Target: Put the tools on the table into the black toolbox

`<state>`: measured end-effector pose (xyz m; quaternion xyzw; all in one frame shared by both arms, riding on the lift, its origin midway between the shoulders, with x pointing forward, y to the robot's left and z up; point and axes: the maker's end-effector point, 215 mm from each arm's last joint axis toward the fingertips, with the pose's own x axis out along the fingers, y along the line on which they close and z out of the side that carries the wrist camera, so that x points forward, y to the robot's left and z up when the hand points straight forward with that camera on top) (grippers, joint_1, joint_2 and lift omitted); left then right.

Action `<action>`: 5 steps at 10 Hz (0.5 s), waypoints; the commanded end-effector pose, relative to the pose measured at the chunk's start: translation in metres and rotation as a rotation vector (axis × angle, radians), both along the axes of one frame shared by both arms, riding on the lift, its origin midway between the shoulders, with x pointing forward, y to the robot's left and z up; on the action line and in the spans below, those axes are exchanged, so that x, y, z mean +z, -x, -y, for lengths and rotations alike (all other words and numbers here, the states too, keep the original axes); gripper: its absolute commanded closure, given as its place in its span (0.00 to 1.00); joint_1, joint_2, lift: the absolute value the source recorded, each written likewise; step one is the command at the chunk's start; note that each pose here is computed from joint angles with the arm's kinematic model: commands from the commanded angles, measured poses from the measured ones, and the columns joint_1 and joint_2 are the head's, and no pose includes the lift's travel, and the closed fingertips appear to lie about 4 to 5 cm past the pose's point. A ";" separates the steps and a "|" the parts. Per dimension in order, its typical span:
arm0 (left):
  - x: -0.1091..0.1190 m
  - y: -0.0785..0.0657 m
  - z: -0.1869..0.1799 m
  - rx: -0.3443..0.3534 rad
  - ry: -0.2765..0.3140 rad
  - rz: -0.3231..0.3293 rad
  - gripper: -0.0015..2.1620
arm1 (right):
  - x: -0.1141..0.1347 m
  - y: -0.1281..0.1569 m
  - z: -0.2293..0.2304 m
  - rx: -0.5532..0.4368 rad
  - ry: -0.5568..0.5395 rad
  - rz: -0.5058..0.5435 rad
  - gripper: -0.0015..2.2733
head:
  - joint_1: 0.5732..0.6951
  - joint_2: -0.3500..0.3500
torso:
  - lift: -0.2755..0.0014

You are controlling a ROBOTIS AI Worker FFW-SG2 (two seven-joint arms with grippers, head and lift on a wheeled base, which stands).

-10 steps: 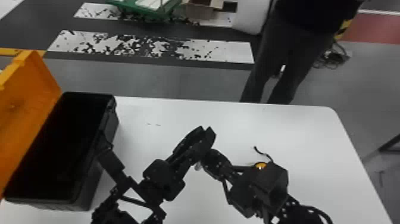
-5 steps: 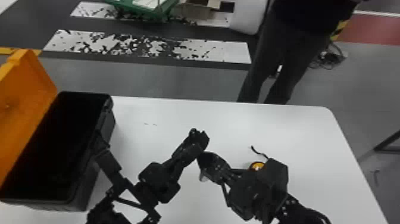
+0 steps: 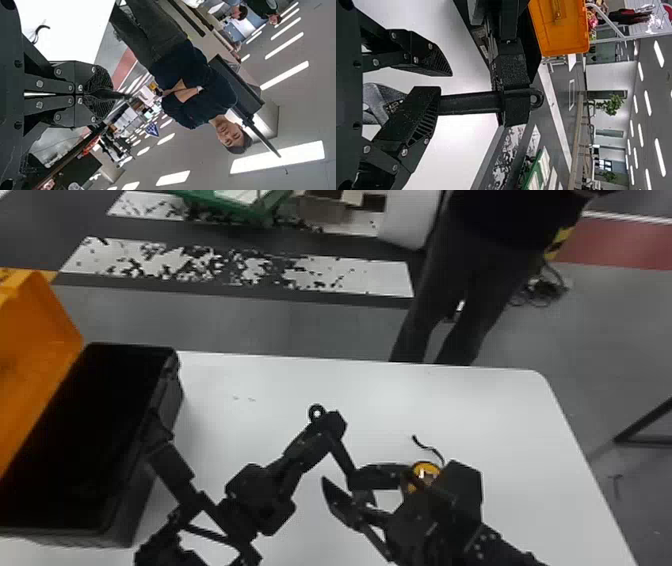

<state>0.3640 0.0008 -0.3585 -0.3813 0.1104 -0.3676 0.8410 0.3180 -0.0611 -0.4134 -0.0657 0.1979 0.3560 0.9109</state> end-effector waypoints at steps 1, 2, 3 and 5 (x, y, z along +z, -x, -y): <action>-0.003 0.000 -0.003 0.005 -0.003 -0.005 0.98 | -0.002 0.004 0.006 -0.014 -0.002 -0.021 0.02 | 1.00 0.35 | 0.85; -0.004 -0.002 -0.009 0.016 -0.009 -0.006 0.98 | 0.001 0.004 0.014 -0.034 -0.031 -0.028 0.02 | 1.00 0.35 | 0.85; -0.005 -0.004 -0.015 0.028 -0.017 -0.002 0.98 | 0.004 0.004 0.023 -0.052 -0.041 -0.029 0.02 | 1.00 0.35 | 0.85; -0.007 -0.009 -0.028 0.058 -0.040 0.008 0.98 | 0.010 0.004 0.047 -0.099 -0.071 -0.032 0.02 | 1.00 0.33 | 0.85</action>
